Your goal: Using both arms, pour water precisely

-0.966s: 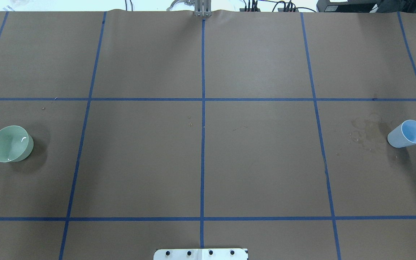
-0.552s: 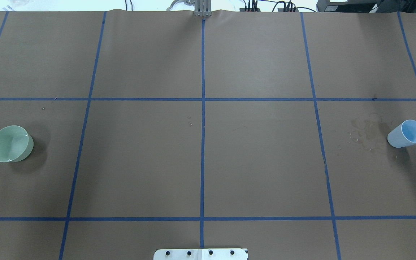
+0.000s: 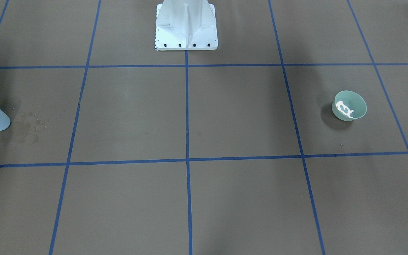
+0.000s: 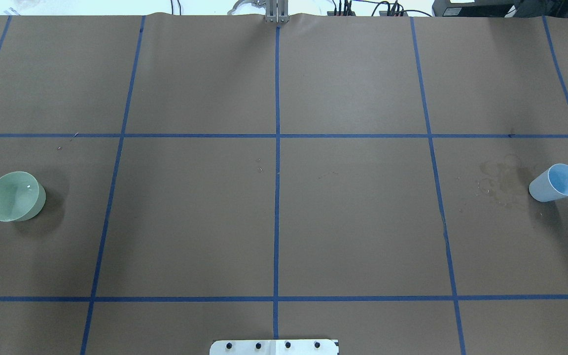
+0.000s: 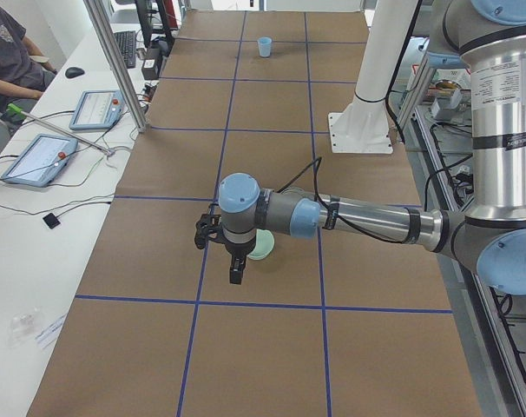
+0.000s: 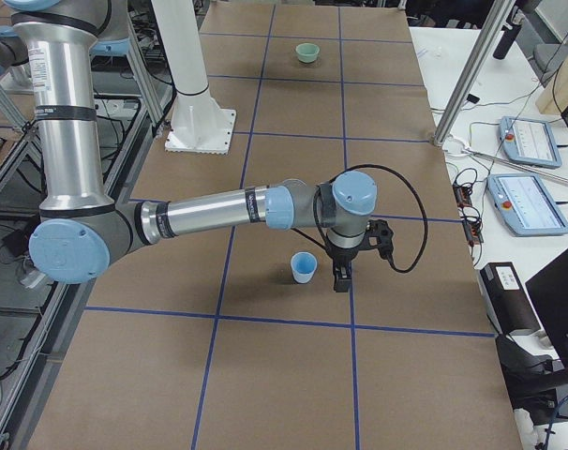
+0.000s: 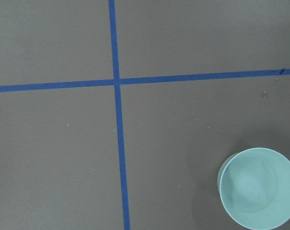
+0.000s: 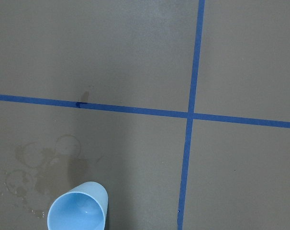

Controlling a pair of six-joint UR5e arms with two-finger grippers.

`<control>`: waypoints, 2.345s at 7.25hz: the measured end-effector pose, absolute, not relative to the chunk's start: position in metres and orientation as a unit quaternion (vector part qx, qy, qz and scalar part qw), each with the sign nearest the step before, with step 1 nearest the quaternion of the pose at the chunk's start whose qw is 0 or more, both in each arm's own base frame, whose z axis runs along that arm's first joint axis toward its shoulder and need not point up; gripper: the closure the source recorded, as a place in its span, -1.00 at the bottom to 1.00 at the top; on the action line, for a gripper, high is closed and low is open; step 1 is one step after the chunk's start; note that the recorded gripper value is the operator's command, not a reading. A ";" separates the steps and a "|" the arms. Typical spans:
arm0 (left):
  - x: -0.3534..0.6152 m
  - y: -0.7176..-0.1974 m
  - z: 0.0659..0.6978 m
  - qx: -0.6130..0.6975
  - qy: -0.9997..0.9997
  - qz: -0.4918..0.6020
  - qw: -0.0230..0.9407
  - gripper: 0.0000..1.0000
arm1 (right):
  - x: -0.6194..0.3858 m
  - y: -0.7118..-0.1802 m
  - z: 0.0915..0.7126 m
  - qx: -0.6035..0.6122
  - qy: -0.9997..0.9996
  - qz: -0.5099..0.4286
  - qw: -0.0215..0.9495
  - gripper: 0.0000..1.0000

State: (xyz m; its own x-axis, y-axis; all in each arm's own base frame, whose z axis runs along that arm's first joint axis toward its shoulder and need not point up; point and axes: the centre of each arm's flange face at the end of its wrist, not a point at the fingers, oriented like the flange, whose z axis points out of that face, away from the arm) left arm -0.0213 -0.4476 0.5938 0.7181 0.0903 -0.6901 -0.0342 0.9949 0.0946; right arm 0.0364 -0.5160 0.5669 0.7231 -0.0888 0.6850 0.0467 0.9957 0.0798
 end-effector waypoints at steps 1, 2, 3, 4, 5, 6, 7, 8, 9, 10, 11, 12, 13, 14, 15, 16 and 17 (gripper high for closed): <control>-0.020 -0.449 0.601 0.014 0.384 0.029 0.923 -1.00 | 0.036 -0.516 0.567 0.028 -0.370 -0.036 0.928 -0.98; -0.019 -0.450 0.601 -0.004 0.399 0.022 0.917 -1.00 | 0.036 -0.515 0.569 0.027 -0.370 -0.036 0.928 -0.98; -0.019 -0.451 0.600 -0.011 0.405 0.018 0.914 -1.00 | 0.036 -0.516 0.570 0.026 -0.371 -0.037 0.928 -0.98; -0.019 -0.454 0.598 -0.013 0.407 0.016 0.913 -1.00 | 0.033 -0.517 0.569 0.026 -0.372 -0.038 0.927 -0.98; -0.018 -0.460 0.596 -0.012 0.407 0.015 0.913 -1.00 | 0.029 -0.520 0.567 0.025 -0.371 -0.042 0.927 -0.98; -0.018 -0.464 0.595 -0.011 0.407 0.014 0.913 -1.00 | 0.024 -0.522 0.565 0.025 -0.372 -0.045 0.927 -0.98; -0.018 -0.467 0.594 -0.010 0.408 0.015 0.913 -1.00 | 0.020 -0.524 0.563 0.024 -0.374 -0.048 0.926 -0.98; -0.018 -0.468 0.592 -0.009 0.409 0.015 0.912 -1.00 | 0.018 -0.525 0.562 0.025 -0.375 -0.049 0.925 -0.98; -0.017 -0.469 0.590 -0.007 0.411 0.016 0.912 -1.00 | 0.017 -0.526 0.561 0.026 -0.375 -0.051 0.925 -0.98; -0.017 -0.469 0.586 -0.003 0.412 0.018 0.911 -1.00 | 0.017 -0.527 0.560 0.028 -0.376 -0.055 0.925 -0.98; -0.017 -0.470 0.581 0.003 0.413 0.021 0.910 -1.00 | 0.016 -0.528 0.558 0.031 -0.377 -0.057 0.924 -0.98; -0.017 -0.470 0.577 0.007 0.414 0.023 0.910 -1.00 | 0.016 -0.531 0.554 0.034 -0.378 -0.059 0.923 -0.98; -0.017 -0.470 0.574 0.010 0.414 0.024 0.910 -1.00 | 0.015 -0.534 0.548 0.039 -0.379 -0.061 0.923 -0.98; -0.017 -0.470 0.571 0.013 0.415 0.025 0.910 -1.00 | 0.015 -0.535 0.544 0.042 -0.380 -0.062 0.922 -0.98; -0.017 -0.469 0.566 0.017 0.415 0.027 0.909 -1.00 | 0.015 -0.536 0.543 0.043 -0.380 -0.062 0.922 -0.98; -0.017 -0.469 0.563 0.020 0.416 0.029 0.909 -1.00 | 0.015 -0.537 0.543 0.042 -0.380 -0.061 0.922 -0.98; -0.017 -0.469 0.560 0.022 0.418 0.030 0.908 -1.00 | 0.015 -0.537 0.544 0.041 -0.379 -0.060 0.922 -0.98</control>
